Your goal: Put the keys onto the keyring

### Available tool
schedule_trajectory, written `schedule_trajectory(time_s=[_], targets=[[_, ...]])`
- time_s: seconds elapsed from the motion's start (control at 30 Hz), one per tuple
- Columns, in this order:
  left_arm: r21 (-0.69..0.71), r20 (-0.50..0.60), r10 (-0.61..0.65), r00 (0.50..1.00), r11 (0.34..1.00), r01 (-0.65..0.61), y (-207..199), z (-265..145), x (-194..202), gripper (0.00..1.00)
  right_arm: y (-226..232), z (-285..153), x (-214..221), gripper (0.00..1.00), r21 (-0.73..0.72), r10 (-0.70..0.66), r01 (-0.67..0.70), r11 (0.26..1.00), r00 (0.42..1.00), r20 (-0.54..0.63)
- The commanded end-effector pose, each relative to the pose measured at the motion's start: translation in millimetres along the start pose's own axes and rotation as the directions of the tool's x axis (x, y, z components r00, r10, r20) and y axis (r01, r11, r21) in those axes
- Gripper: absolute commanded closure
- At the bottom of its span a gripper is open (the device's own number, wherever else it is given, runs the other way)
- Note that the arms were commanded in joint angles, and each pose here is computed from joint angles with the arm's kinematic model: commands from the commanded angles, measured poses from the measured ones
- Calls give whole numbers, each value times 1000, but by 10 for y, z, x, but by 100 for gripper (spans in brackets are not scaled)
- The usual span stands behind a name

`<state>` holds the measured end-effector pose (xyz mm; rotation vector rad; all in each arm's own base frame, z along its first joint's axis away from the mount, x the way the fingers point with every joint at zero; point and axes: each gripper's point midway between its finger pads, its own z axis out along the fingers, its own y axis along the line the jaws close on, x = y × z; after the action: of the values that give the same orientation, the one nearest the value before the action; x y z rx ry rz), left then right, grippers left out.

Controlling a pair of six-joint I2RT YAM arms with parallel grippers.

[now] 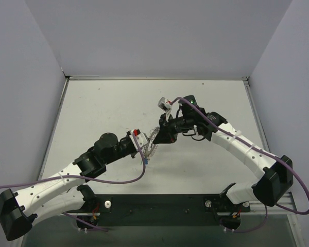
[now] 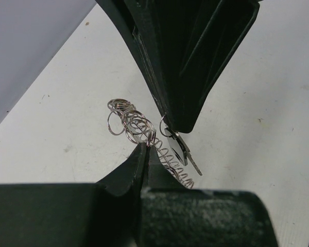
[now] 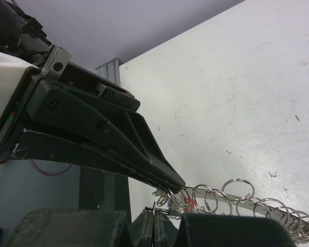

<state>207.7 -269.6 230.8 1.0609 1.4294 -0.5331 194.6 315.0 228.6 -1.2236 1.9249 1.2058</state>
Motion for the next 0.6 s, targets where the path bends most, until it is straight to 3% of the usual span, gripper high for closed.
schedule_trajectory(time_s=[0.0,0.57], targets=[[-32,108,32,994,999,-28,99,-5,-405,100,-11,-18,-179,100,33,-27,26,999,999,29],[-40,96,32,995,999,-28,93,7,-418,100,-31,47,-110,100,73,-44,46,996,999,-26]])
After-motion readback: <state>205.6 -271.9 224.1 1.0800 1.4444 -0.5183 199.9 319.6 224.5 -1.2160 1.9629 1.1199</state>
